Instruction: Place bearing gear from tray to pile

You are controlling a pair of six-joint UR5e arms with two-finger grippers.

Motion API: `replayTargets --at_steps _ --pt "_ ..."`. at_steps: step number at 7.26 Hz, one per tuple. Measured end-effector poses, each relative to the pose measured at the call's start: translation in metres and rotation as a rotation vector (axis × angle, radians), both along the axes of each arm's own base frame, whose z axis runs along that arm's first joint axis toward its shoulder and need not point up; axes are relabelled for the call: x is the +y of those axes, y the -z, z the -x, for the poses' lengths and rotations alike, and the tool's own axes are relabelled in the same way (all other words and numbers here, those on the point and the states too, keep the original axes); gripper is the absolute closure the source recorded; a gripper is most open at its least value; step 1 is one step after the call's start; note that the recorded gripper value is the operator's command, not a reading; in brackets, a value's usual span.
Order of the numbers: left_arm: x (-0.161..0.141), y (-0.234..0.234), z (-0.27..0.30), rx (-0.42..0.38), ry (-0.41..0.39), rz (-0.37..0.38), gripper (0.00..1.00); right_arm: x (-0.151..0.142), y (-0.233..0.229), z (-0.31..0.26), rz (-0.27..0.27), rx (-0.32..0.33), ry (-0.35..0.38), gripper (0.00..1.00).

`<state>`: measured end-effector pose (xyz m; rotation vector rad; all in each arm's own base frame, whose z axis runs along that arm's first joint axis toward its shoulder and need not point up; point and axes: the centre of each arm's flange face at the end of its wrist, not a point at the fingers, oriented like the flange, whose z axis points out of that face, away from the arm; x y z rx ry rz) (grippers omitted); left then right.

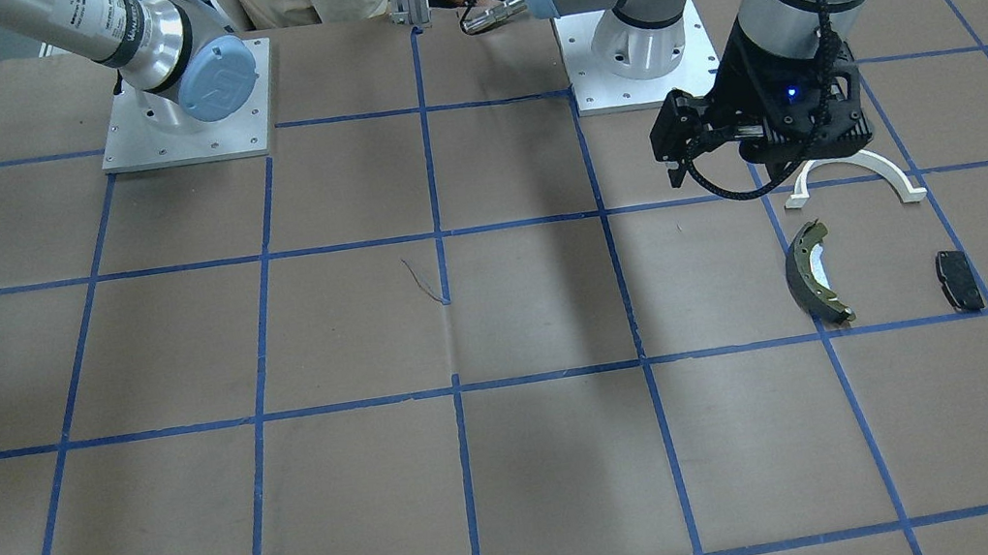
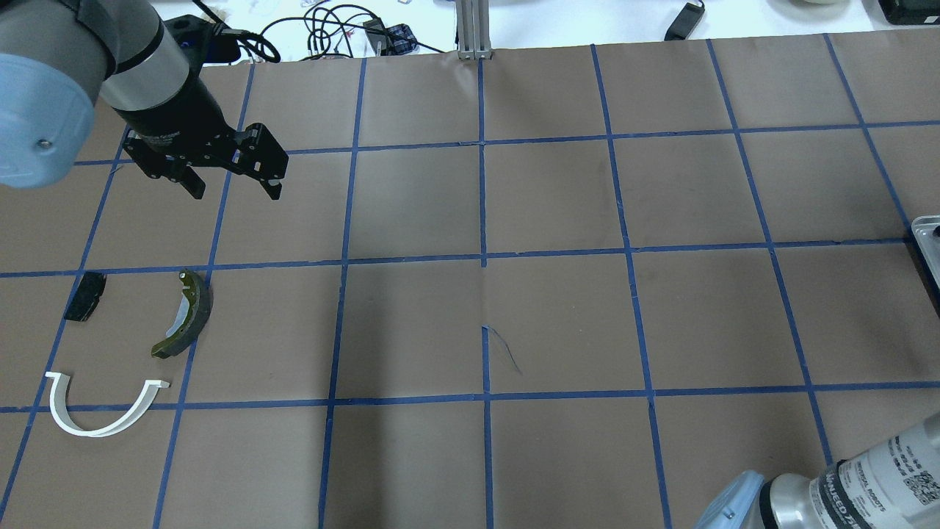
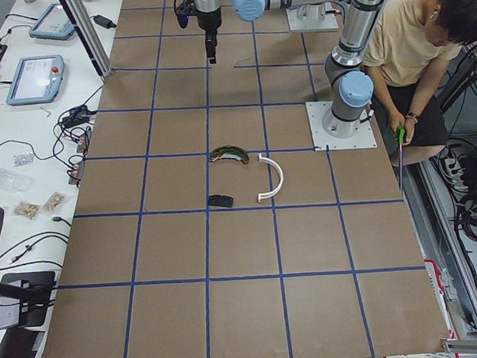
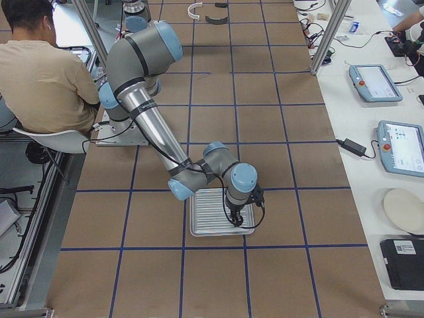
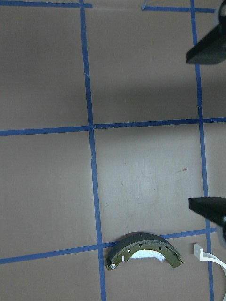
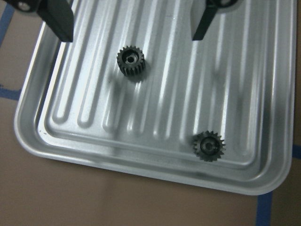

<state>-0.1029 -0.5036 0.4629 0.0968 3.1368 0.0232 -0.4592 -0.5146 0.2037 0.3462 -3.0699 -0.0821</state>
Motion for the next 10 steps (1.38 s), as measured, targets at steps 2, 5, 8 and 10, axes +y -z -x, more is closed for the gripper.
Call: replayTargets --at_steps 2,5,8,10 --pt "0.001 0.0 0.0 0.0 0.0 0.0 0.0 -0.002 0.011 0.002 0.002 -0.004 -0.005 0.32" --pt "0.0 0.0 -0.001 0.0 -0.001 0.001 0.0 -0.003 0.023 0.005 0.001 -0.004 0.0 0.34" --pt "0.001 0.0 -0.001 0.0 -0.002 -0.002 0.0 -0.004 0.022 0.005 0.003 -0.002 0.007 0.66" --pt "0.0 0.001 -0.001 0.0 -0.003 -0.001 0.0 -0.004 0.022 0.004 0.003 -0.004 0.008 0.89"
